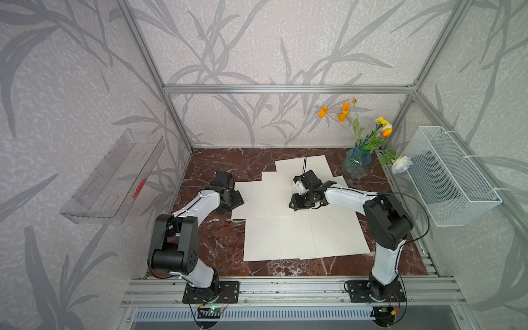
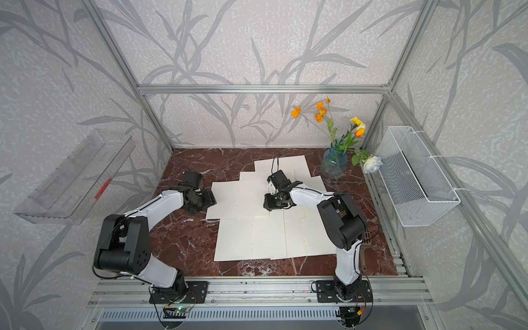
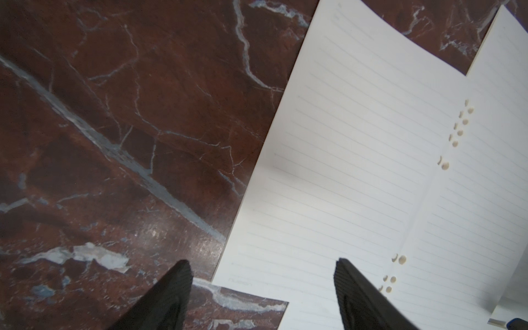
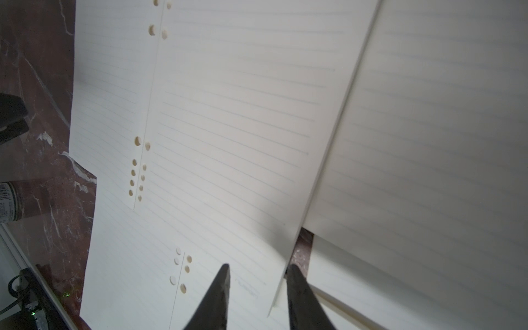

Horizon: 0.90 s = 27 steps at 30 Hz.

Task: Close the notebook
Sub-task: Close the notebook at the center of the board.

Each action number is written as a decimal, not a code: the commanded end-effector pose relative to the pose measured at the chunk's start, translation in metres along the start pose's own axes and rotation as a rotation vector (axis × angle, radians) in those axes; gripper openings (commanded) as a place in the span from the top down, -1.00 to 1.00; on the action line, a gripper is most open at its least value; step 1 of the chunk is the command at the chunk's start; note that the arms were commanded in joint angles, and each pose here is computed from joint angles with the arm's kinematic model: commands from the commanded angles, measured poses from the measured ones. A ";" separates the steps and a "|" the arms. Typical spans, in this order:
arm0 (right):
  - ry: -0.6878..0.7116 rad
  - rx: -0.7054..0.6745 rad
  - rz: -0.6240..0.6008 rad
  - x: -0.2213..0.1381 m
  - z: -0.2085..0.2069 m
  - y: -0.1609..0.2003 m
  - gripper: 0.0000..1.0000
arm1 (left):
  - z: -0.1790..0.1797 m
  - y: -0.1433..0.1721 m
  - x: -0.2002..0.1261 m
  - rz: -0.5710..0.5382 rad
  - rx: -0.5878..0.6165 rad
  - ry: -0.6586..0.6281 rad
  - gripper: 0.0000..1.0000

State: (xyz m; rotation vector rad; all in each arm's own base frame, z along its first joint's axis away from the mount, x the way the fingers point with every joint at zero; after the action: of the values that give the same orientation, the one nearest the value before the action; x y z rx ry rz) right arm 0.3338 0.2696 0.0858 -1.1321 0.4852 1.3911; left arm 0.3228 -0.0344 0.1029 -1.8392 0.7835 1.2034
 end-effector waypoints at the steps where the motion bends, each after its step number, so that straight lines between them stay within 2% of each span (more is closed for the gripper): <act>1: -0.014 -0.003 0.010 0.004 0.004 -0.004 0.35 | -0.007 -0.010 -0.002 -0.014 0.027 0.014 -0.58; 9: -0.025 -0.002 0.029 0.009 0.006 -0.002 0.40 | -0.010 -0.015 0.005 -0.007 0.043 0.009 -0.56; 16: -0.078 -0.072 0.013 0.005 0.030 -0.006 0.42 | -0.007 -0.012 0.013 0.012 0.042 0.001 -0.56; 23: -0.057 -0.118 0.019 0.008 0.052 -0.016 0.46 | -0.003 -0.011 0.018 0.023 0.035 -0.002 -0.56; 27: -0.044 -0.098 0.044 0.016 0.052 -0.017 0.50 | -0.001 -0.009 0.020 0.036 0.037 -0.005 -0.55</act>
State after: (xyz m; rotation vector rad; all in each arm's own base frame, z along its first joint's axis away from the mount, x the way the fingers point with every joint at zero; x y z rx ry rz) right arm 0.3384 0.3290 0.1172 -1.1641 0.3278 1.4639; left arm 0.3380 -0.0346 0.0917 -1.8136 0.8199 1.1991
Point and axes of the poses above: each gripper's point midway between its finger pads, its own x axis out along the fingers, its own z axis along the line the jaws close on, y = z × x, the point moved 5 cm from there along -x, back along the fingers, and after that the axes turned 2 degrees about -x, right-handed, at the moved point
